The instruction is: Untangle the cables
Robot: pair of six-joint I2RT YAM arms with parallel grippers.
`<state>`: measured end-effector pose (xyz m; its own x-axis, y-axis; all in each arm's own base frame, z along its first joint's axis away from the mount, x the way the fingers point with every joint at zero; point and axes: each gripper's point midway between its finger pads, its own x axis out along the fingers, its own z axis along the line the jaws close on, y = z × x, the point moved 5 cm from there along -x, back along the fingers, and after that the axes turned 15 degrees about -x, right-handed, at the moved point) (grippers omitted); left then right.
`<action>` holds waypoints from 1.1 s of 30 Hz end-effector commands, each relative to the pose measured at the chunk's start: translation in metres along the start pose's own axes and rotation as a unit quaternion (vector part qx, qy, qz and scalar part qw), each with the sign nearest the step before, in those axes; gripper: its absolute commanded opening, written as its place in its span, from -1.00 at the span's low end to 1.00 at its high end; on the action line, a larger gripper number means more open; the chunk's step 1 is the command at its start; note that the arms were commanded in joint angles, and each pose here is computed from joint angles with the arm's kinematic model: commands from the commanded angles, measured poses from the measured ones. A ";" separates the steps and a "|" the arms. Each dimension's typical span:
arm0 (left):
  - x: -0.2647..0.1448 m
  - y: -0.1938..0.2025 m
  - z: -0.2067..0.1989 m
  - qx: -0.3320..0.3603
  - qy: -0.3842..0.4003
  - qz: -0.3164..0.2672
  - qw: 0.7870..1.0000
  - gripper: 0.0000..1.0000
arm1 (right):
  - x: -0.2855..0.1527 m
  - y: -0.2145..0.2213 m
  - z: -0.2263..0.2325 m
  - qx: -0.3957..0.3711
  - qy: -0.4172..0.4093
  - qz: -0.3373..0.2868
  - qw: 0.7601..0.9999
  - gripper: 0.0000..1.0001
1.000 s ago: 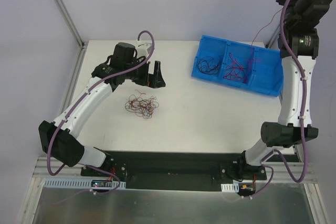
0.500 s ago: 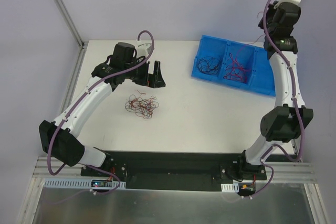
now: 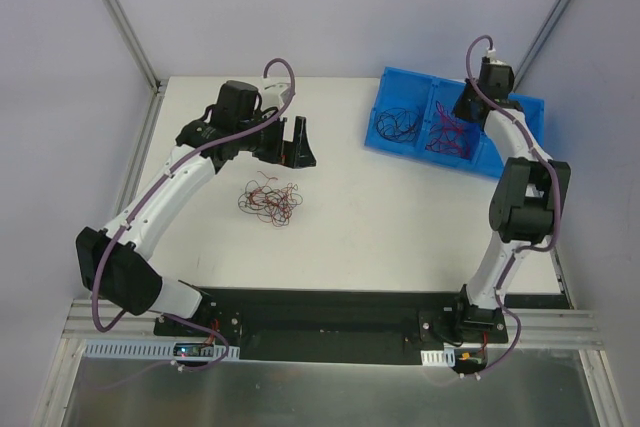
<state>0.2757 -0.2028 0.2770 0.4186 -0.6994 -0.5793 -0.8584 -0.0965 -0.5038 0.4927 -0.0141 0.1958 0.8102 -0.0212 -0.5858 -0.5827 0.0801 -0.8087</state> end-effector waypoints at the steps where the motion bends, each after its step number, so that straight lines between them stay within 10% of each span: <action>1: 0.002 -0.002 0.000 -0.002 0.010 0.004 1.000 0.96 | 0.012 -0.011 -0.002 -0.001 -0.006 0.006 1.000 -0.99; 18: 0.009 -0.008 0.030 -0.028 -0.068 -0.022 0.997 0.96 | -0.077 -0.024 0.006 -0.025 0.022 0.061 0.998 0.09; 33: 0.000 0.016 0.088 -0.136 -0.139 -0.063 0.979 0.92 | -0.124 0.149 0.303 -0.069 -0.367 -0.002 0.927 0.15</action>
<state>0.3093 -0.1489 0.2156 0.5443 -0.4584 -0.7026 -0.8384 -0.3266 -0.4365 0.3071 0.2477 0.1602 0.5920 0.5241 -0.6122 -0.6091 -0.2065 -0.7658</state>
